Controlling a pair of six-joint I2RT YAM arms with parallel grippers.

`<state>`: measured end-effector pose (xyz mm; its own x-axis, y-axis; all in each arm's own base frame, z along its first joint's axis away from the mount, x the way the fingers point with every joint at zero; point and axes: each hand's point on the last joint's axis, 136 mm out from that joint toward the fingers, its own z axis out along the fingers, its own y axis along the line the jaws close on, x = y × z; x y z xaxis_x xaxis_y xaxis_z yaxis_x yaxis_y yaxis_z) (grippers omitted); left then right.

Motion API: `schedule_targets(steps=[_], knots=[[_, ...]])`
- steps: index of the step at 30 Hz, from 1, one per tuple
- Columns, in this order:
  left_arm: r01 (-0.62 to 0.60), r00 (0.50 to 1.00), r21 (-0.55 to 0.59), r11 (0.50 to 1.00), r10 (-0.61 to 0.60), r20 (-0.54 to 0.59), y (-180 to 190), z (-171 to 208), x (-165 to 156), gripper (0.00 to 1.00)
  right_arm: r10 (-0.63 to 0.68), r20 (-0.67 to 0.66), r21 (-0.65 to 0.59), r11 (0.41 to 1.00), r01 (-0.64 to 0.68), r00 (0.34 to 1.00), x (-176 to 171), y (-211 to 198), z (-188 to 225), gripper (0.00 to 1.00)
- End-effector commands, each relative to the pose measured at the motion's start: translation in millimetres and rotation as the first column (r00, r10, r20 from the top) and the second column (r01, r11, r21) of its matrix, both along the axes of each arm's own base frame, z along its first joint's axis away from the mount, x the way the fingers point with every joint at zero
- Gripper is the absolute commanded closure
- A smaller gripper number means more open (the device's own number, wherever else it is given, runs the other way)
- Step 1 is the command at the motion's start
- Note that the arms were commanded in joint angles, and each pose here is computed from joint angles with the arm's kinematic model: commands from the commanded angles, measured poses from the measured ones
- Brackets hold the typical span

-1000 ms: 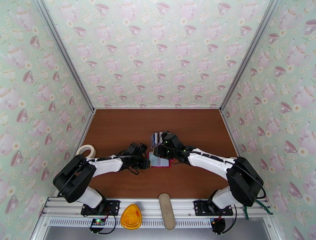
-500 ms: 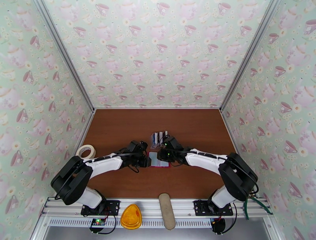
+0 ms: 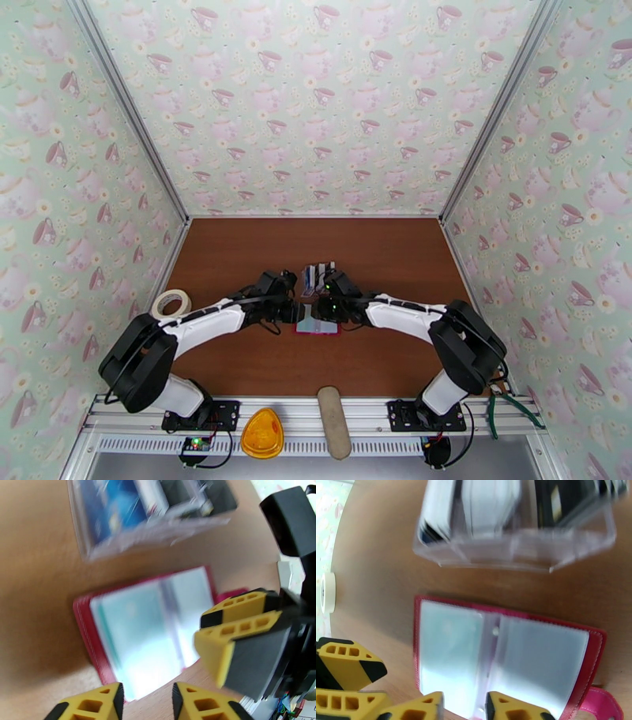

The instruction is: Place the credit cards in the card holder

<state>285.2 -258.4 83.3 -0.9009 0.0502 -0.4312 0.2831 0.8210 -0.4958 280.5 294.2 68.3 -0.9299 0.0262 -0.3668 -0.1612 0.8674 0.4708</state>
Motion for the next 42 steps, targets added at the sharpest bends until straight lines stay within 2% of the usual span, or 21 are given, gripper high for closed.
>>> schedule_targets(steps=[1, 8, 12, 15, 28, 42], knots=[[-0.036, 0.999, 0.014, 0.999, 0.035, 0.04, 2.6, 12.0, 23.6, 0.57, -0.013, 0.083, -0.074, 0.997, 0.019, 0.996, 15.2, -14.3, 29.6, 0.57], [-0.111, 0.99, -0.027, 0.993, 0.113, 0.084, 2.3, 33.3, 67.4, 0.57, -0.04, 0.148, -0.168, 0.984, 0.065, 0.988, 45.2, -37.4, 58.8, 0.54], [-0.143, 0.986, -0.053, 0.988, 0.147, 0.084, 4.6, 24.6, 86.9, 0.57, -0.06, 0.171, -0.192, 0.977, 0.093, 0.983, 60.9, -50.4, 71.6, 0.54], [-0.119, 0.99, -0.099, 0.988, 0.126, 0.066, -3.4, 18.1, 93.3, 0.57, -0.07, 0.187, -0.225, 0.968, 0.112, 0.98, 71.8, -60.5, 77.5, 0.53], [-0.097, 0.995, -0.145, 0.985, 0.1, 0.012, -11.8, -8.1, 94.2, 0.58, -0.053, 0.187, -0.33, 0.937, 0.114, 0.981, 98.0, -70.4, 73.7, 0.52], [-0.098, 0.994, -0.097, 0.99, 0.093, -0.054, -10.0, -31.0, 92.9, 0.58, -0.014, 0.149, -0.399, 0.914, 0.074, 0.989, 112.7, -64.3, 57.0, 0.49]])
